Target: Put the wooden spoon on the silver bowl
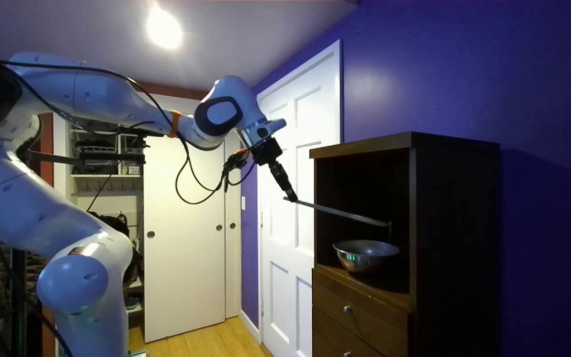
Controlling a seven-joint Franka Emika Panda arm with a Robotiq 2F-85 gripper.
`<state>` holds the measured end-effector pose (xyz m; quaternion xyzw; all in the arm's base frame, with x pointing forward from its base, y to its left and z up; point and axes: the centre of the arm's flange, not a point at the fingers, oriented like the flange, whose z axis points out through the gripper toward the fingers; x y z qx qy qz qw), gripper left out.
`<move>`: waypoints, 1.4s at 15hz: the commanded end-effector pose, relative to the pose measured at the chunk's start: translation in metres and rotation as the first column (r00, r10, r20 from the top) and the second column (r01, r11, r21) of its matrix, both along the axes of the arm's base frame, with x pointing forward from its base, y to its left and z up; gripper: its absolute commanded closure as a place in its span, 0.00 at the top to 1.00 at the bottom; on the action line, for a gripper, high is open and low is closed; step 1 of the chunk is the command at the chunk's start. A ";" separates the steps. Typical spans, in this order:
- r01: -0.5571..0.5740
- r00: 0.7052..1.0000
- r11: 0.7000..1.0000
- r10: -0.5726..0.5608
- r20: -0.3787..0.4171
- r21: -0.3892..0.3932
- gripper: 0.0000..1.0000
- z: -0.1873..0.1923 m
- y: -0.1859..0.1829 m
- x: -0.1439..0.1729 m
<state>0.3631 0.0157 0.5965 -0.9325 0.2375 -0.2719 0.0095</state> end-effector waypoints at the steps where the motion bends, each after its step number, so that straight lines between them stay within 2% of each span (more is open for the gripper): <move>1: -0.008 0.993 1.000 0.005 0.114 0.025 0.03 -0.011 0.005 0.007; 3: -0.046 0.986 0.999 0.043 0.162 0.013 0.03 -0.019 0.008 0.011; 8: -0.173 0.969 0.984 0.162 0.189 0.047 0.03 -0.046 0.013 0.018; 10: -0.209 0.963 0.978 0.205 0.178 0.006 0.03 -0.060 0.020 0.020; 14: -0.219 0.959 0.974 0.227 0.170 -0.065 0.03 -0.084 0.022 0.026; 21: -0.234 0.958 0.969 0.243 0.152 -0.075 0.03 -0.111 0.032 0.033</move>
